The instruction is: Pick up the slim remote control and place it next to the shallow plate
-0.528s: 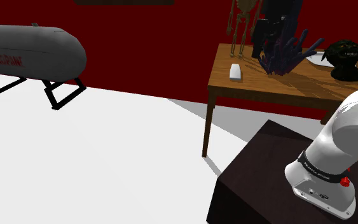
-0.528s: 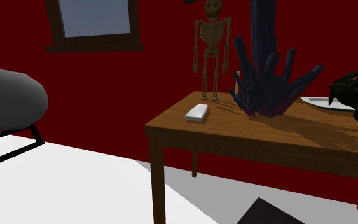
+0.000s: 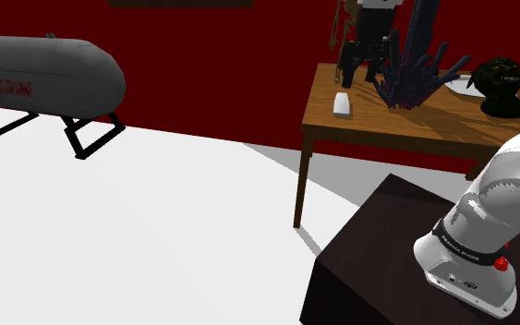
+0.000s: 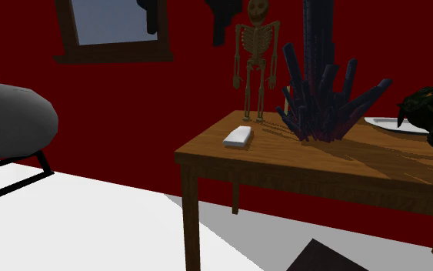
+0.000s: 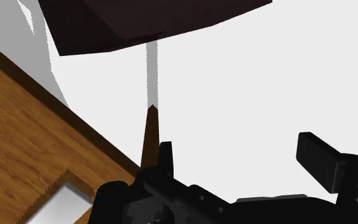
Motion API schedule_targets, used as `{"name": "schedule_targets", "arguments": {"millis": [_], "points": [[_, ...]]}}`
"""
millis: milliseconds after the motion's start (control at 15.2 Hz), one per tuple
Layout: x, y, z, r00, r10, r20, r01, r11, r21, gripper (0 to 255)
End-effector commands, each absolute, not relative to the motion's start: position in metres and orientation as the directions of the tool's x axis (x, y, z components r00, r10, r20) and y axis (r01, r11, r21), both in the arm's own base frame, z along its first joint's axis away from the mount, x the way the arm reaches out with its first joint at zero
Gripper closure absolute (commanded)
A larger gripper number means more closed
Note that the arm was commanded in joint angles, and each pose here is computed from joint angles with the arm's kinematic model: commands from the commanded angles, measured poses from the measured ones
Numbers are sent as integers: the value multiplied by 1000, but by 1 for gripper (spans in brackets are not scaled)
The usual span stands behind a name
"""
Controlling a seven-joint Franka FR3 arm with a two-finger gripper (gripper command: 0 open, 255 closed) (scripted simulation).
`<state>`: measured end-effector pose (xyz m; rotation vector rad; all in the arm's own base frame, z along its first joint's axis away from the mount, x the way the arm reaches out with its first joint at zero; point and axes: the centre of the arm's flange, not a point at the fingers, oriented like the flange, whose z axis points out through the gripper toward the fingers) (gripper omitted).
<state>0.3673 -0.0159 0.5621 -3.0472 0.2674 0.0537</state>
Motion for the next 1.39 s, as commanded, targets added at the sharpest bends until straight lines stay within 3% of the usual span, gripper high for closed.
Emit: {"name": "schedule_targets", "arguments": {"millis": [0,660,1320], "points": [[386,-32,549,973,-225,-41,-228,-971,-73,0],[468,-110,488,882,-469,-38,-470,-881,-44,0],[525,-209,430,732,-681,-27,-682,-731,-18,0]]}}
